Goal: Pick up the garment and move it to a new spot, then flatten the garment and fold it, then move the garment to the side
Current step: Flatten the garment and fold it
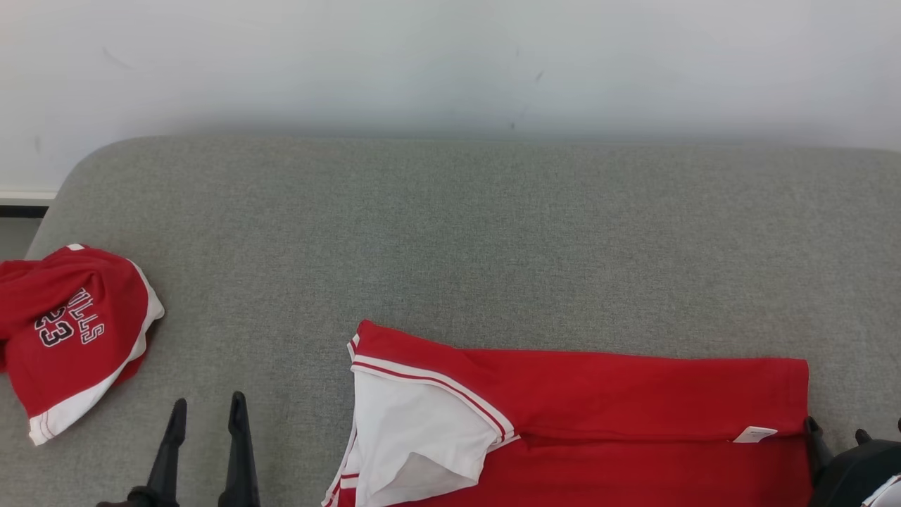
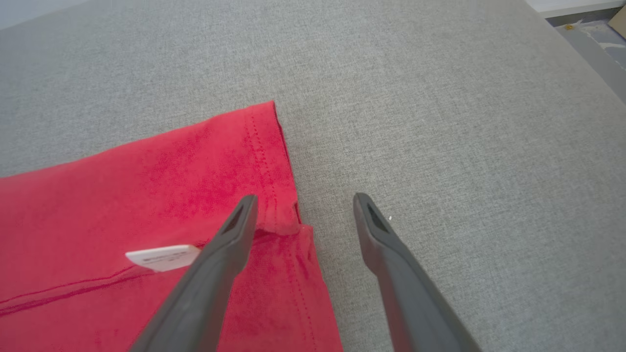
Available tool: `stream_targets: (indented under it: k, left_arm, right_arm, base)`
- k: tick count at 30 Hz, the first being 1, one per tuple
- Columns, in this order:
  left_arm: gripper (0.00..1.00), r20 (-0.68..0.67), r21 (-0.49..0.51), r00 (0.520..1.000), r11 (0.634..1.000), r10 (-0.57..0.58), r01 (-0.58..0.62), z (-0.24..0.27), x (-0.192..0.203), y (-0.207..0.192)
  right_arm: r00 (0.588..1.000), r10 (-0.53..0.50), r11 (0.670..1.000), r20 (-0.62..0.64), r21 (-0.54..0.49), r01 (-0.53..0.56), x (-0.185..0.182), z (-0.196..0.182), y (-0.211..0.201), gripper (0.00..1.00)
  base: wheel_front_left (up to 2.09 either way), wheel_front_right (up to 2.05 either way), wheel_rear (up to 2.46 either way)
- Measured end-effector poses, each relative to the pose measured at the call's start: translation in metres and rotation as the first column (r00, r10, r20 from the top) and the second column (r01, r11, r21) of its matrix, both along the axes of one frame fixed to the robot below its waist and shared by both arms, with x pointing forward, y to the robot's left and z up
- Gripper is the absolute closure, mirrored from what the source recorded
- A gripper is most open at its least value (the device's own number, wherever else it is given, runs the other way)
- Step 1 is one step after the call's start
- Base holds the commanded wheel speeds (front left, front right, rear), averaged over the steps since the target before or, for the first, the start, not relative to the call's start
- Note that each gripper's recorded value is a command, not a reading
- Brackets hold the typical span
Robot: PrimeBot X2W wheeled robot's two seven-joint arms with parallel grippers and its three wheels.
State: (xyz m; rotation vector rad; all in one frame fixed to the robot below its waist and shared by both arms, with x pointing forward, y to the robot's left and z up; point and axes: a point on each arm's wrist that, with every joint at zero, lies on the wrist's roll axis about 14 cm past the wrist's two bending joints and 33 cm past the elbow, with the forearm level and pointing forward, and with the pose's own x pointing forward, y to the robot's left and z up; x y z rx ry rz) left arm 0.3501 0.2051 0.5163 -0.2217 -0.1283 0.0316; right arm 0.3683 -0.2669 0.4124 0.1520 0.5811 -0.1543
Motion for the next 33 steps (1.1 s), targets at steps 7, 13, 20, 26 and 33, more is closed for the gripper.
stream_targets:
  k: [7,13,20,26,33]
  left_arm:
    - [0.00,-0.110,-0.010,0.994,1.000,-0.021,0.020,-0.035,0.000,-0.006]
    - [0.00,-0.144,0.001,0.989,0.999,-0.033,0.034,-0.044,0.003,-0.006]
    - [0.00,-0.169,0.004,0.985,0.999,-0.044,0.045,-0.050,0.005,-0.006]
    - [0.00,-0.183,0.005,0.982,0.999,-0.043,0.045,-0.052,0.005,-0.005]
    - [0.00,-0.187,0.009,0.982,0.999,-0.035,0.038,-0.052,0.006,-0.003]
  right_arm:
    - [0.996,0.014,1.000,-0.084,-0.002,-0.014,-0.003,-0.023,0.001,0.00]
    - [0.992,0.033,0.999,-0.122,-0.001,-0.033,-0.001,-0.034,0.005,0.00]
    - [0.984,0.057,0.998,-0.167,0.002,-0.057,0.004,-0.045,0.009,0.00]
    - [0.974,0.080,0.997,-0.214,0.024,-0.076,0.003,-0.054,0.017,0.00]
    - [0.964,0.117,0.993,-0.238,0.038,-0.111,0.003,-0.057,0.026,0.51]
  base:
    - [0.00,0.00,0.00]
    - [0.00,0.00,0.00]
    - [0.00,0.00,0.00]
    - [0.00,0.00,0.00]
    - [0.00,0.00,0.00]
